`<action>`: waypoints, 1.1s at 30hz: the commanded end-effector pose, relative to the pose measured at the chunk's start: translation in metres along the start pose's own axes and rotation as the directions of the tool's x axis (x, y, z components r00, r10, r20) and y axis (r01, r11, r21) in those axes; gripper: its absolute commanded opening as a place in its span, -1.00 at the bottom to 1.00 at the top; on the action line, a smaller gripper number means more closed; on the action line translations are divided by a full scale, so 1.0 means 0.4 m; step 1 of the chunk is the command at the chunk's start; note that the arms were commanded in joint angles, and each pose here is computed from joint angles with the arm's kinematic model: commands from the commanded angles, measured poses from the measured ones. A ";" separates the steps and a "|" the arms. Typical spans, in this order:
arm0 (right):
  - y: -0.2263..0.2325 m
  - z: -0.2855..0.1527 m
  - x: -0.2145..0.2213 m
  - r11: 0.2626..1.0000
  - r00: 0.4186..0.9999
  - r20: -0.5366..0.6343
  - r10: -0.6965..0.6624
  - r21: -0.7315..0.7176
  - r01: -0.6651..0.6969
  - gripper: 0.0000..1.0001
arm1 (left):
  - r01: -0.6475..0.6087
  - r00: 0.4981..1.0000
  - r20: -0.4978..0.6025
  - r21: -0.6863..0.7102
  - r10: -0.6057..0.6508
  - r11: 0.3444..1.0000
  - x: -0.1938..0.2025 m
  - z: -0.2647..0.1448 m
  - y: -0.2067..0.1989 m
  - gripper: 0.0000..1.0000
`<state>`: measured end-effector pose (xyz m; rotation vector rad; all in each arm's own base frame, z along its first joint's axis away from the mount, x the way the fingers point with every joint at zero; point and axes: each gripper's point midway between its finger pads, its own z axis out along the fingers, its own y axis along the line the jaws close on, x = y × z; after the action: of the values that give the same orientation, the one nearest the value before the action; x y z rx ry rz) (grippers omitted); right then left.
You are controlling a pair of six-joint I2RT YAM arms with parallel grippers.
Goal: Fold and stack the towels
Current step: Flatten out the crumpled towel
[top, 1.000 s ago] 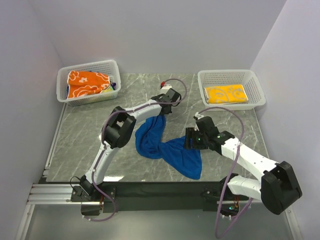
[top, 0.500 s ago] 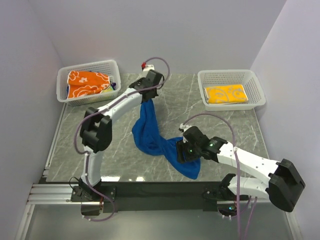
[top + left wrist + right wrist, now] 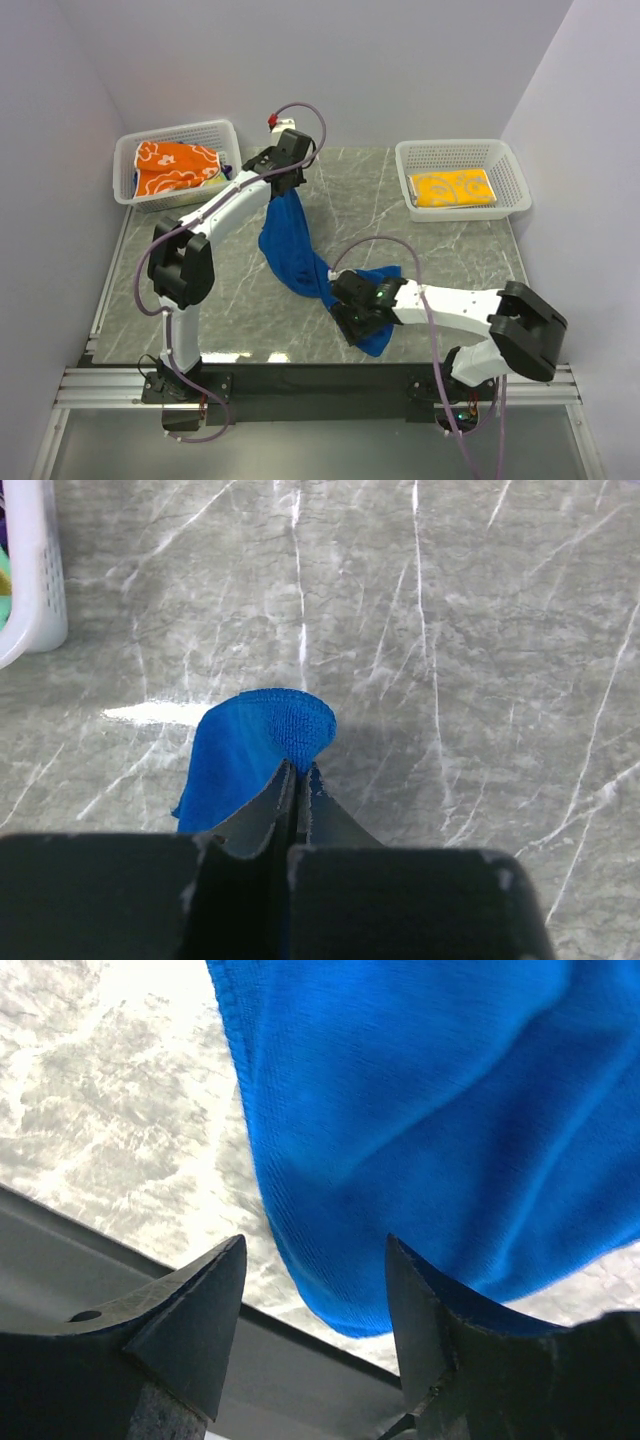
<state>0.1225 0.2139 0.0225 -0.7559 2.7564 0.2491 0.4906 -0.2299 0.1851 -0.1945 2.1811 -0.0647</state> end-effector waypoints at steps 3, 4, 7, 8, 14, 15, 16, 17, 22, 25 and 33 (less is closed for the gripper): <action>0.015 0.011 -0.016 0.993 0.999 -0.007 -0.051 0.107 0.052 0.12 | 0.000 1.000 0.013 0.013 0.000 1.000 -0.030 -0.009 0.007 -0.99; 0.019 0.013 -0.008 0.991 0.998 -0.016 -0.063 0.117 0.065 0.08 | 0.005 1.000 0.012 0.007 -0.005 1.000 -0.032 -0.004 0.015 -0.99; 0.010 0.014 -0.009 0.986 0.998 -0.019 -0.062 0.154 0.065 -0.50 | 0.014 1.000 0.013 -0.005 -0.013 1.000 -0.041 -0.001 0.037 -0.99; 0.008 0.008 -0.014 0.985 0.998 -0.008 -0.064 0.161 0.065 -0.71 | 0.021 1.000 0.022 -0.004 -0.021 1.000 -0.052 -0.008 0.042 -0.99; -0.022 -0.101 -0.109 0.983 0.990 0.129 -0.064 0.182 0.040 -1.00 | 0.063 0.996 0.054 0.021 -0.064 0.998 -0.111 -0.010 0.074 -0.99; -0.041 -0.141 -0.148 0.984 0.982 0.186 -0.031 0.178 -0.003 -1.00 | 0.070 0.995 0.073 0.027 -0.072 0.997 -0.143 -0.022 0.069 -0.99; -0.062 -0.164 -0.160 0.982 0.979 0.201 -0.027 0.191 -0.012 -1.00 | 0.075 0.993 0.085 0.024 -0.076 0.997 -0.162 -0.023 0.074 -0.99; -0.082 -0.206 -0.186 0.981 0.966 0.260 -0.004 0.190 -0.047 -1.00 | 0.079 0.992 0.093 0.039 -0.082 0.996 -0.177 -0.025 0.067 -0.99; -0.251 -0.372 -0.289 0.934 0.872 0.465 0.154 0.218 -0.282 -1.00 | 0.170 0.958 0.196 0.193 -0.207 0.966 -0.336 -0.069 0.038 -0.99; -0.332 -0.465 -0.321 0.891 0.789 0.575 0.216 0.215 -0.401 -1.00 | 0.180 0.937 0.235 0.305 -0.257 0.935 -0.425 -0.101 -0.012 -0.99; -0.439 -0.699 -0.327 0.791 0.540 0.812 0.224 0.173 -0.587 -1.00 | 0.147 0.875 0.267 0.649 -0.404 0.747 -0.581 -0.230 -0.123 -0.99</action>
<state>0.2647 0.0853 0.2636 0.0757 2.1313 0.0440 0.5644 -0.2240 0.3748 -0.2344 1.7570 -0.6267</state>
